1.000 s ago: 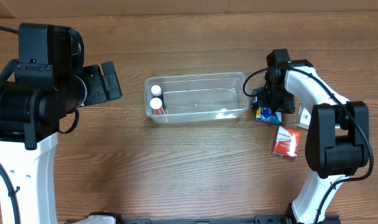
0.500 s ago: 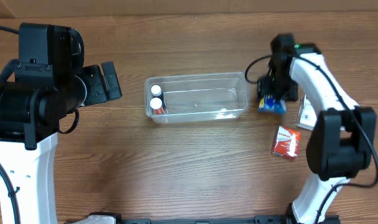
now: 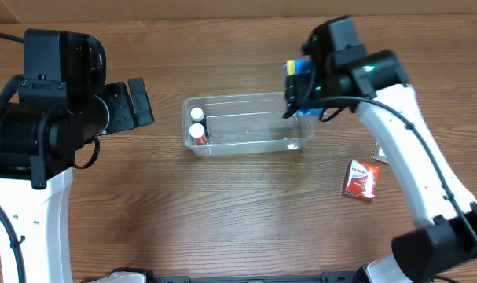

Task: Pack container
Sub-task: 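Carry the VapoDrops box into the container's right end and release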

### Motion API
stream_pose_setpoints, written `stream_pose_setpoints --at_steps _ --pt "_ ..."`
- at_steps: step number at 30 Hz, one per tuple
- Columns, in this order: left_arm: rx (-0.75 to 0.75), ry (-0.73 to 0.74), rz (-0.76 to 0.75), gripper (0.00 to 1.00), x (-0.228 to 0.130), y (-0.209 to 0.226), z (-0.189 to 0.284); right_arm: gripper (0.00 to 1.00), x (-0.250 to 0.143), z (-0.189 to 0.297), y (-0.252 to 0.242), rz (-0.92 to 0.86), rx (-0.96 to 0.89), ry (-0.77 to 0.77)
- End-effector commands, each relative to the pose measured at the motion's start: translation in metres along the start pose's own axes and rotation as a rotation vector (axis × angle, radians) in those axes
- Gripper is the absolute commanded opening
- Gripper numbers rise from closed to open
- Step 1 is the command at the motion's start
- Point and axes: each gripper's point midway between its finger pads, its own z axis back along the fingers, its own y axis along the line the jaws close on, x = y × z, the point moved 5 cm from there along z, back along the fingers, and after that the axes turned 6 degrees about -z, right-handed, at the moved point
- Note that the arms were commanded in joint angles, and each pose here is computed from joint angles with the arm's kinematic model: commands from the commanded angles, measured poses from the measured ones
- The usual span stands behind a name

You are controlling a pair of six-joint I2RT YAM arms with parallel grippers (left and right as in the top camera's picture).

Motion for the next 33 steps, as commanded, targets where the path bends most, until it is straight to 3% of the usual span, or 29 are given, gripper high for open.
stream_pose_setpoints --at_steps 1,14,20,24,33 --pt "0.0 0.003 -0.004 1.0 0.0 0.001 -0.002 0.74 -0.012 -0.036 0.004 -0.009 -0.022 0.084" --pt "0.001 0.007 -0.004 1.0 0.0 0.001 -0.002 0.75 -0.023 -0.106 -0.007 -0.01 -0.076 0.191" --pt "0.002 0.006 -0.004 1.0 0.0 0.001 -0.002 0.77 -0.022 -0.112 -0.006 -0.01 -0.075 0.189" --pt "0.003 0.006 -0.004 1.0 0.0 0.001 -0.002 0.86 -0.023 -0.112 -0.007 -0.011 -0.078 0.198" --pt "0.005 0.01 -0.005 1.0 -0.001 0.002 -0.002 0.84 -0.028 -0.11 -0.009 -0.013 -0.088 0.222"
